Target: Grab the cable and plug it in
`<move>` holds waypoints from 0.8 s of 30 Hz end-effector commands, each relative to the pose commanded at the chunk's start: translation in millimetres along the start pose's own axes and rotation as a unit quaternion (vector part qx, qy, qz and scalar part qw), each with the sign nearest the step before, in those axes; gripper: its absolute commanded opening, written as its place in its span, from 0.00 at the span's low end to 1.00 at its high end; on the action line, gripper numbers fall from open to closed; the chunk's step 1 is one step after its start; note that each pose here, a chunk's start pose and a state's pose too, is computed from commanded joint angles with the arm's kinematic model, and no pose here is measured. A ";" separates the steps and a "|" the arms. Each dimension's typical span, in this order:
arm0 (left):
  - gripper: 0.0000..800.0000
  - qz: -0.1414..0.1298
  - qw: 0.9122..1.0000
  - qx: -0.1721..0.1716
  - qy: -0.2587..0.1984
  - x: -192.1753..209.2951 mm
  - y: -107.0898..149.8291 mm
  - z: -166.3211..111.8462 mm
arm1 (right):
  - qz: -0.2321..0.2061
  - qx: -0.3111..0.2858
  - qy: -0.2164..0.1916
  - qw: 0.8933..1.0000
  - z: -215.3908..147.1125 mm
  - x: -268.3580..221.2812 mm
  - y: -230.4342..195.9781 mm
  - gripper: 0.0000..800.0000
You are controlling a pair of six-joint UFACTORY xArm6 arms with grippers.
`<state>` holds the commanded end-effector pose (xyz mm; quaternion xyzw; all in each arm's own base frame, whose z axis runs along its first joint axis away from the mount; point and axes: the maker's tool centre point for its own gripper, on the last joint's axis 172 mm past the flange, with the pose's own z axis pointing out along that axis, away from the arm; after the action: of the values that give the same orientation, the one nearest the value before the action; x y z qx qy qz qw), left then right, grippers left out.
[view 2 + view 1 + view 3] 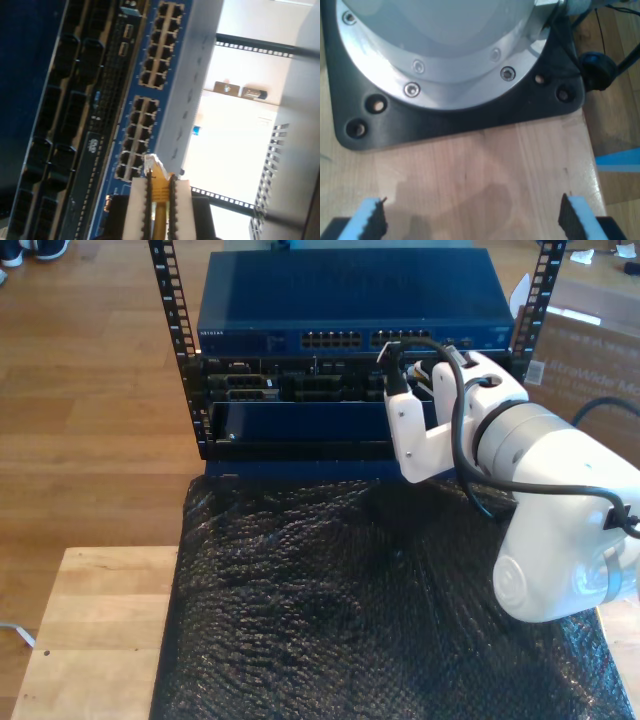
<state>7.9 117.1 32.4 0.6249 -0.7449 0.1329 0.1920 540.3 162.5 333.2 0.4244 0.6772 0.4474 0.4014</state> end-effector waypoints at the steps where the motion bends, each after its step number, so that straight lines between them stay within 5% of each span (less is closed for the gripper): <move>1: 1.00 0.000 1.000 0.000 0.001 0.4 0.0 0.1 | 0.002 0.002 -0.001 1.000 -1.1 -0.7 -3.1 0.00; 12: 1.00 0.000 1.000 0.000 0.000 0.0 0.0 0.0 | 0.001 0.029 0.005 1.000 -3.3 6.3 -34.4 0.00; 24: 1.00 -0.001 1.000 0.000 0.000 0.0 0.2 0.0 | -0.005 -0.045 -0.009 0.999 10.2 -0.5 -8.5 0.00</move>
<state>7.8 117.1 32.4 0.6255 -0.7445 0.1330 0.1919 548.1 162.7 322.3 0.4066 0.6546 0.4720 0.4283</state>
